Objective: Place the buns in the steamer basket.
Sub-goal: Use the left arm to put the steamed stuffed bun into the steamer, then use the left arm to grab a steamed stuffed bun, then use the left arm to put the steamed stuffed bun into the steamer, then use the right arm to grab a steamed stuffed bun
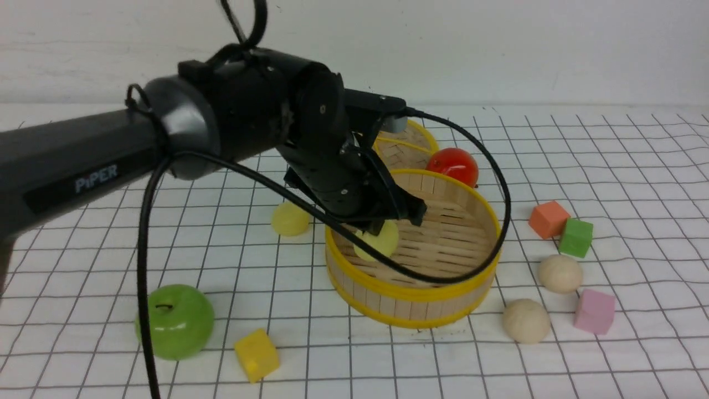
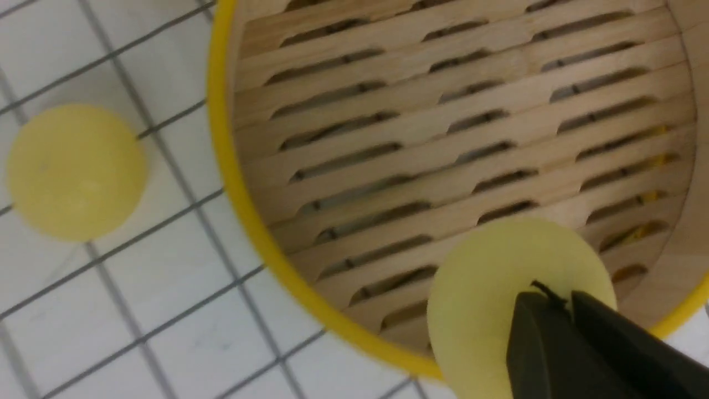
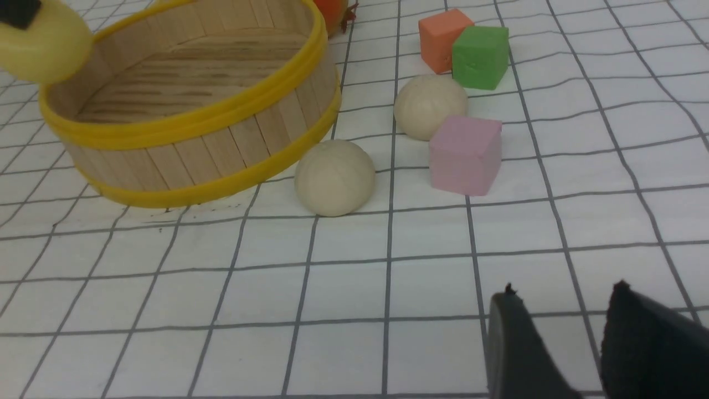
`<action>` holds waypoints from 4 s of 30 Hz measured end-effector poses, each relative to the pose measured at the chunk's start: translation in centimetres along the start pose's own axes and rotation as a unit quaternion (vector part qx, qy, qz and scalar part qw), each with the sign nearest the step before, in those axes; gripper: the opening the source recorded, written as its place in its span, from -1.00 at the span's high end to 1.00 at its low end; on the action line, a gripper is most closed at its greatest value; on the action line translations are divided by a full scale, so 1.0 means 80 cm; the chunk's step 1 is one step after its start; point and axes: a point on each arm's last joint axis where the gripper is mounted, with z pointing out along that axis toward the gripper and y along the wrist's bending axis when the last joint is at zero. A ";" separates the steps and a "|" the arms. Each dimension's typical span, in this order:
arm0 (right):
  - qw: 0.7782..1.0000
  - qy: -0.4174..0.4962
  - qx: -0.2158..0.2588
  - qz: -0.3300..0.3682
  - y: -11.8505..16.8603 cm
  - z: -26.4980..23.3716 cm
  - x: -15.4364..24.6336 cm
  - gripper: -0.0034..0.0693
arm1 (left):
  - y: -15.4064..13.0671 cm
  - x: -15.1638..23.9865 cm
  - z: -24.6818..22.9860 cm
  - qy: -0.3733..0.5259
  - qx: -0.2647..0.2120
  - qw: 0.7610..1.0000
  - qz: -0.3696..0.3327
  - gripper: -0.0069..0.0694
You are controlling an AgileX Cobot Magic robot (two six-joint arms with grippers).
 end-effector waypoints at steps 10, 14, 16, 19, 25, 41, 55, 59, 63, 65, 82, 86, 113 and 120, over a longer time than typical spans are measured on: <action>1.000 0.000 0.000 0.000 0.000 0.000 0.000 0.25 | 0.005 0.015 0.058 0.028 -0.003 1.000 -0.007 0.34; 1.000 0.000 0.000 0.000 0.000 0.000 0.000 0.25 | 0.003 0.007 0.039 0.008 0.001 1.000 -0.009 -0.04; 1.000 0.000 0.000 0.000 0.000 0.000 0.000 0.25 | 0.000 -0.003 0.004 -0.015 0.004 1.000 -0.022 -0.27; 1.000 0.000 0.000 0.000 0.000 0.000 0.000 0.25 | 0.002 -0.010 -0.029 -0.037 -0.006 0.999 -0.016 -0.33; 1.000 0.000 0.000 0.000 0.000 0.000 0.000 0.25 | 0.083 -0.018 -0.037 -0.046 -0.077 0.994 -0.061 -0.04; 1.000 0.000 0.000 0.000 0.000 0.000 0.000 0.24 | 0.170 -0.024 0.064 0.001 -0.110 0.989 -0.101 0.01; 1.000 0.000 0.000 0.000 0.000 0.000 0.000 0.24 | 0.176 -0.016 0.101 0.005 -0.108 0.989 -0.103 0.01; 1.000 0.000 0.000 0.000 0.000 0.000 0.000 0.24 | 0.177 -0.016 0.102 0.005 -0.108 0.989 -0.103 0.03; 1.000 0.000 0.000 0.000 0.000 0.000 0.000 0.24 | 0.177 -0.016 0.102 0.005 -0.108 0.989 -0.103 0.31; 1.000 0.000 0.000 0.000 0.000 0.000 0.000 0.24 | 0.176 -0.015 0.101 0.009 -0.108 0.989 -0.103 0.58; 1.000 0.000 0.000 0.000 0.000 0.000 0.000 0.24 | 0.044 -0.055 -0.033 -0.048 0.005 0.999 -0.019 0.85; 1.000 0.000 0.000 0.000 0.000 0.000 0.000 0.24 | 0.026 -0.051 0.014 -0.051 0.018 0.999 -0.007 0.85; 1.000 0.000 0.000 0.000 0.000 0.000 0.000 0.24 | 0.015 -0.048 -0.161 -0.114 0.033 0.993 -0.019 0.55; 1.000 -0.010 -0.002 0.011 0.000 0.000 -0.002 0.24 | 0.012 0.062 -0.269 -0.230 0.065 0.971 -0.033 0.85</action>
